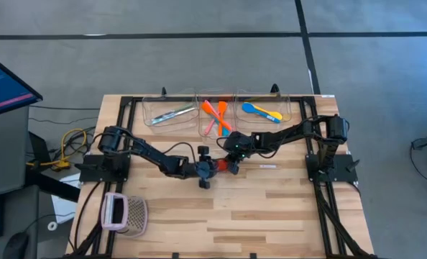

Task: Pick & Place Kitchen Items
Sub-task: Put the red spatula into the middle transparent bin

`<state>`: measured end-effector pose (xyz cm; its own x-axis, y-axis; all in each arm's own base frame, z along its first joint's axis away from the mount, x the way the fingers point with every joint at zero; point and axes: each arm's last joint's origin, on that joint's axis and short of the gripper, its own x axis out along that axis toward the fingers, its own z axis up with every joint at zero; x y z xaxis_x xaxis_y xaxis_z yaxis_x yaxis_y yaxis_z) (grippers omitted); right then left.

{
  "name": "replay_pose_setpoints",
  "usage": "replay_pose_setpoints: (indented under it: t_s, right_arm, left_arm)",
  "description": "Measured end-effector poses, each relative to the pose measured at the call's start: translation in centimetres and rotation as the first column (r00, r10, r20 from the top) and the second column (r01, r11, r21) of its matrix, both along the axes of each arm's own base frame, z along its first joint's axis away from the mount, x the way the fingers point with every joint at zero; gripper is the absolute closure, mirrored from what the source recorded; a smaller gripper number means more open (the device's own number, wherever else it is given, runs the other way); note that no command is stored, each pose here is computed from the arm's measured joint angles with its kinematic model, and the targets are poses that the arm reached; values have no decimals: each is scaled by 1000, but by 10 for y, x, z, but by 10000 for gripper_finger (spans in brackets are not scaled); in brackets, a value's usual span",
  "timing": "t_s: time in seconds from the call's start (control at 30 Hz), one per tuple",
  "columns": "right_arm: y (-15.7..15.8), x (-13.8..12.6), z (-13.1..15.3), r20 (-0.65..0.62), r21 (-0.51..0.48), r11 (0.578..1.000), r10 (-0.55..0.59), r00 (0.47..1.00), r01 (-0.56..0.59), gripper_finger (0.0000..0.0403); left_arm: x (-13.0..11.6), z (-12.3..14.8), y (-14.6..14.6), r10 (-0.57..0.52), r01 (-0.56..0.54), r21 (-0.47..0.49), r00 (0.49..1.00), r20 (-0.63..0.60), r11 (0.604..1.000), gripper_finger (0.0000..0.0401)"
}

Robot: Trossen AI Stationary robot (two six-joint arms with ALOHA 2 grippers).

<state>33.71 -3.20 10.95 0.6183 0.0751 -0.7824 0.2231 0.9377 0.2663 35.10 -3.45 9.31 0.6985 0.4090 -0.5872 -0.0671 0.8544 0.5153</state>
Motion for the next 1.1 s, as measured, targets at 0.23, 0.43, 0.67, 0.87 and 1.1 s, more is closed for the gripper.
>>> replay_pose_setpoints:
  t_s: [0.23,0.43,0.67,0.87,1.1]
  right_arm:
    - [0,0,0,0,0,1000,1,1000,-1,403]
    - [0,0,0,2,5,1000,4,1000,-4,403]
    - [1,1,1,13,16,1000,4,1000,-4,403]
    - [2,-4,16,4,60,998,-8,1000,8,396]
    - [7,-23,89,-14,38,999,6,1000,-5,391]
  left_arm:
    - [2,1,-1,-48,50,-58,998,31,997,302]
    - [5,-2,0,-52,59,-130,997,58,990,335]
    - [6,-19,-2,-28,34,-132,998,51,991,394]
    - [6,-12,-4,-8,18,-144,997,74,989,400]
    - [5,-5,-4,-15,28,-156,996,84,987,401]
